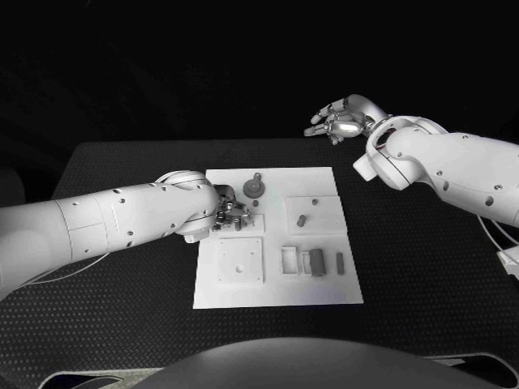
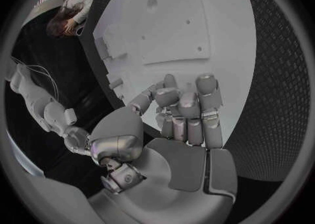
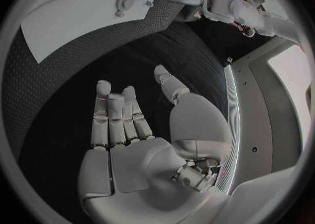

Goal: Assemble the parts on the task board

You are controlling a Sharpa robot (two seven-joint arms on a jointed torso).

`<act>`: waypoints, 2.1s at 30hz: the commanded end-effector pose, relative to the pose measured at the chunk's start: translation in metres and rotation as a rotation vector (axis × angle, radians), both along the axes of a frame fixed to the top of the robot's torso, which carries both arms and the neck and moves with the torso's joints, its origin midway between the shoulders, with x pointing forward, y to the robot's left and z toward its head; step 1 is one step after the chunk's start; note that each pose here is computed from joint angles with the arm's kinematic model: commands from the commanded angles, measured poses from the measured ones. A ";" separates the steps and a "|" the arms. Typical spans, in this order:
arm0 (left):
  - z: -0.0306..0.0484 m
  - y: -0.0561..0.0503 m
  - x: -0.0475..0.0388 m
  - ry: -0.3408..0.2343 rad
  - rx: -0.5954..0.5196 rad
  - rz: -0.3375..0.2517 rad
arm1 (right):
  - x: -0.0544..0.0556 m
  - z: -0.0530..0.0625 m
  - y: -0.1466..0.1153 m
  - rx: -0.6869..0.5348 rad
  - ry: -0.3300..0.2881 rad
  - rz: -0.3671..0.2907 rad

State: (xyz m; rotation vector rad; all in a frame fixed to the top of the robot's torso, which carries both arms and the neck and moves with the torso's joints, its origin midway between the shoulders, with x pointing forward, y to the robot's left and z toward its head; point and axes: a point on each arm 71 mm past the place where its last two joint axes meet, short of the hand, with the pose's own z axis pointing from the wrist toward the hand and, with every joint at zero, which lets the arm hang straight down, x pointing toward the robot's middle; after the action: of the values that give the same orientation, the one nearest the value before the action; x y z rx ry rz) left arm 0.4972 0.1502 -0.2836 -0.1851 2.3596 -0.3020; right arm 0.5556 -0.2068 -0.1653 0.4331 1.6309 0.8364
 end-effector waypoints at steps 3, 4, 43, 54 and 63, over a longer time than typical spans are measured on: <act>-0.0014 -0.001 -0.0012 0.008 -0.016 -0.005 | 0.000 -0.001 0.001 0.003 0.006 0.012; -0.0012 0.000 -0.0008 0.004 -0.017 -0.001 | 0.000 -0.001 0.000 0.003 0.006 0.011; 0.0872 0.089 0.0778 -0.213 0.004 0.225 | 0.003 -0.006 -0.014 -0.004 0.010 -0.024; 0.0754 0.082 0.0931 -0.183 0.118 0.181 | 0.002 -0.006 -0.010 -0.002 0.011 -0.015; 0.0644 0.078 0.0940 -0.133 0.167 0.153 | 0.002 -0.006 -0.009 -0.001 0.011 -0.013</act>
State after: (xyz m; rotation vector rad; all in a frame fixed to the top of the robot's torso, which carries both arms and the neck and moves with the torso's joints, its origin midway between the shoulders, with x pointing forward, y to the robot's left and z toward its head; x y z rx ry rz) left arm 0.5922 0.2297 -0.2167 -0.3159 2.1696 -0.0604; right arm 0.5581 -0.2180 -0.1713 0.4600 1.6324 0.8115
